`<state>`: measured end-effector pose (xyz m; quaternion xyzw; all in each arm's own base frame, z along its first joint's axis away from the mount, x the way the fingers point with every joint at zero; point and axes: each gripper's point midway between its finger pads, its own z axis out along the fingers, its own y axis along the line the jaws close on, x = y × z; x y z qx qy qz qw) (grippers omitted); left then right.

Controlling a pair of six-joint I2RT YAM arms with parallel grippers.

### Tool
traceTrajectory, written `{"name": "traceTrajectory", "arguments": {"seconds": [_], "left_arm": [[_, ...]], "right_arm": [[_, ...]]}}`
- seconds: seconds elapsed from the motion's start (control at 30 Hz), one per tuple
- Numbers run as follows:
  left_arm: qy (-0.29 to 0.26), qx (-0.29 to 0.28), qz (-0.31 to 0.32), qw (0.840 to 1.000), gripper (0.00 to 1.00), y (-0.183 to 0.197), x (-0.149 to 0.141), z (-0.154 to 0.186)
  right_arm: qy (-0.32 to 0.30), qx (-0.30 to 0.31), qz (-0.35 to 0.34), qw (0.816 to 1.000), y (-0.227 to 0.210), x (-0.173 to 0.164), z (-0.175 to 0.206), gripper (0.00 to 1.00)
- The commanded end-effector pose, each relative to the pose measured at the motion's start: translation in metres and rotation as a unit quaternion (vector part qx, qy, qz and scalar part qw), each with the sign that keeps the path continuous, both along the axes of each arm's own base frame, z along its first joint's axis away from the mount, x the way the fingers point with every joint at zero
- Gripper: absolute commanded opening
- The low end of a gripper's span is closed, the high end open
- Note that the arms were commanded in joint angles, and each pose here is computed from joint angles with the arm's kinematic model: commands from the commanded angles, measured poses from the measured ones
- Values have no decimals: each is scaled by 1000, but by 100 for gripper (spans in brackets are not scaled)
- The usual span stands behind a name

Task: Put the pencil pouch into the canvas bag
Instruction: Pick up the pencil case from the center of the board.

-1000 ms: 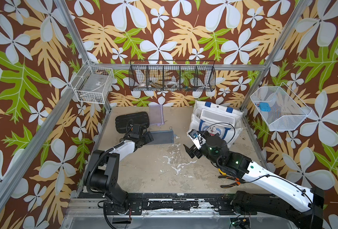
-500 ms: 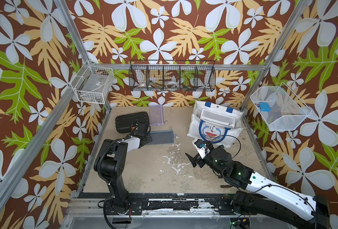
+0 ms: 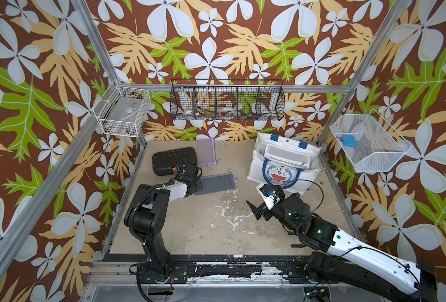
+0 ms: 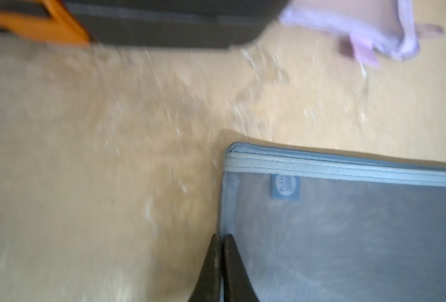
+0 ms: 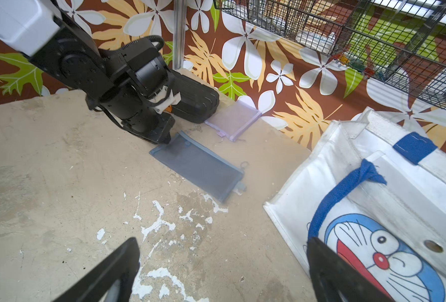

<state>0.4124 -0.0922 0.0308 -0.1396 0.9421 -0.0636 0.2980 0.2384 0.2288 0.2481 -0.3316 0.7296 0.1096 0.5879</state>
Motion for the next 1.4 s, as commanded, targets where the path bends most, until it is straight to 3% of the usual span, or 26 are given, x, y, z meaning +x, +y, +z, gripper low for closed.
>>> {"name": "traceTrajectory", "arguments": {"seconds": [0.0, 0.23, 0.37, 0.5, 0.73, 0.93, 1.37], "left_arm": [[6, -36, -30, 999, 0, -13, -20, 21], [-68, -120, -98, 986, 0, -35, -57, 124], [-84, -185, -134, 970, 0, -51, -81, 163], [-99, -257, -134, 952, 0, -63, -97, 194], [-138, -368, -103, 914, 0, -68, -118, 251], [-142, -432, -85, 887, 0, -69, -135, 273], [-137, -483, -76, 861, 0, -74, -163, 285]], "right_arm": [[-24, -6, -1, 1000, -3, 1, 2, 100], [-81, 8, 28, 996, 4, -7, 14, 100], [-152, -49, 35, 987, 27, -24, 24, 100], [-211, -101, 28, 972, 54, -38, 28, 100], [-240, -77, 14, 968, 89, -54, 27, 100], [-242, -74, 10, 967, 115, -62, 17, 100], [-245, -118, -73, 960, 134, -15, 2, 92]]}}
